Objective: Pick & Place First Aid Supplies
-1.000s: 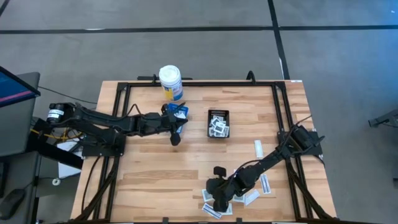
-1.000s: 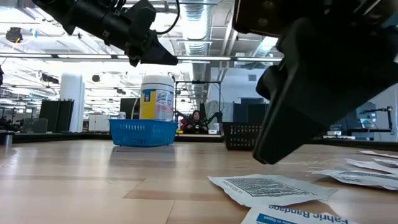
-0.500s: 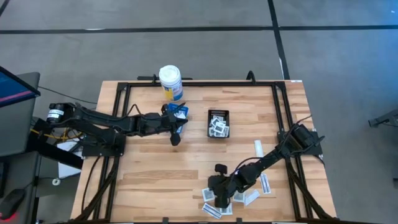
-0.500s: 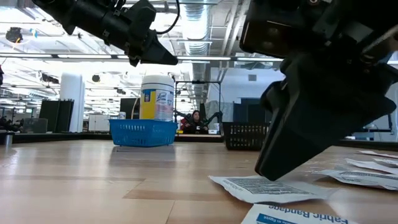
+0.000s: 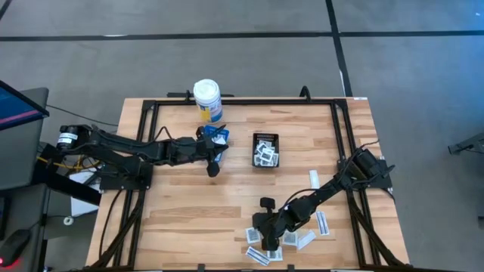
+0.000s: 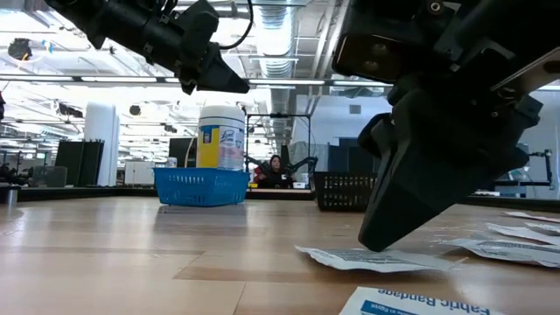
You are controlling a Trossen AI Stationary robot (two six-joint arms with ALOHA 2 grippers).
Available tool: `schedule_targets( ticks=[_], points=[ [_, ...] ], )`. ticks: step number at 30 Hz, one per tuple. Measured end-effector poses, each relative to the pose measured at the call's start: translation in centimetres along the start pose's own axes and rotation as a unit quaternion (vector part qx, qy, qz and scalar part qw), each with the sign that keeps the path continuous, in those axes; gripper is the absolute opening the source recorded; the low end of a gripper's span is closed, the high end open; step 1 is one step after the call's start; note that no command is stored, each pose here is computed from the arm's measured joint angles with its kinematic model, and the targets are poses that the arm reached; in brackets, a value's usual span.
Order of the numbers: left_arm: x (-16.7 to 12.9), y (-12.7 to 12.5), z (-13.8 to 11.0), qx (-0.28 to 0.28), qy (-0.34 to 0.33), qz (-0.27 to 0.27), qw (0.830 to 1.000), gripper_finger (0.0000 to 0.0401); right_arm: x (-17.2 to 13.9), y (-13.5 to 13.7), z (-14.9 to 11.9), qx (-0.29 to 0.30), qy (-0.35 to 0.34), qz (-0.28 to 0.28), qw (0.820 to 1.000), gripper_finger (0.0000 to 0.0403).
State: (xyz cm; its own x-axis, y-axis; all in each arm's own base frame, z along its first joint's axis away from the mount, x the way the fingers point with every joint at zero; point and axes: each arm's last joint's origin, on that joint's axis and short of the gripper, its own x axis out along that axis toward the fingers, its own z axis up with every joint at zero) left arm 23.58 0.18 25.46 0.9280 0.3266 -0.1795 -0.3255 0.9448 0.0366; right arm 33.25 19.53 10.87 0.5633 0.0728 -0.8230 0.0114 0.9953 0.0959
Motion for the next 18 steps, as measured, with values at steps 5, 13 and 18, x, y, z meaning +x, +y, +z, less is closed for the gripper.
schedule_targets(
  ticks=[5, 13, 18],
  points=[
    [-0.2, -0.4, 0.0, -0.003, 0.001, -0.009, 1.000, 0.0011, -0.1, 0.0, 0.2, 0.004, -0.008, 0.004, 1.000, 0.0004],
    [-1.0, -2.8, -0.1, -0.005, 0.006, -0.145, 0.989, 0.0009, -2.2, 1.5, 1.8, -0.009, -0.052, 0.037, 0.998, 0.0008],
    [-1.5, -3.9, -0.2, 0.000, 0.006, -0.176, 0.984, 0.0008, -1.7, 3.0, 1.1, -0.004, -0.067, 0.060, 0.996, 0.0037]
  ],
)
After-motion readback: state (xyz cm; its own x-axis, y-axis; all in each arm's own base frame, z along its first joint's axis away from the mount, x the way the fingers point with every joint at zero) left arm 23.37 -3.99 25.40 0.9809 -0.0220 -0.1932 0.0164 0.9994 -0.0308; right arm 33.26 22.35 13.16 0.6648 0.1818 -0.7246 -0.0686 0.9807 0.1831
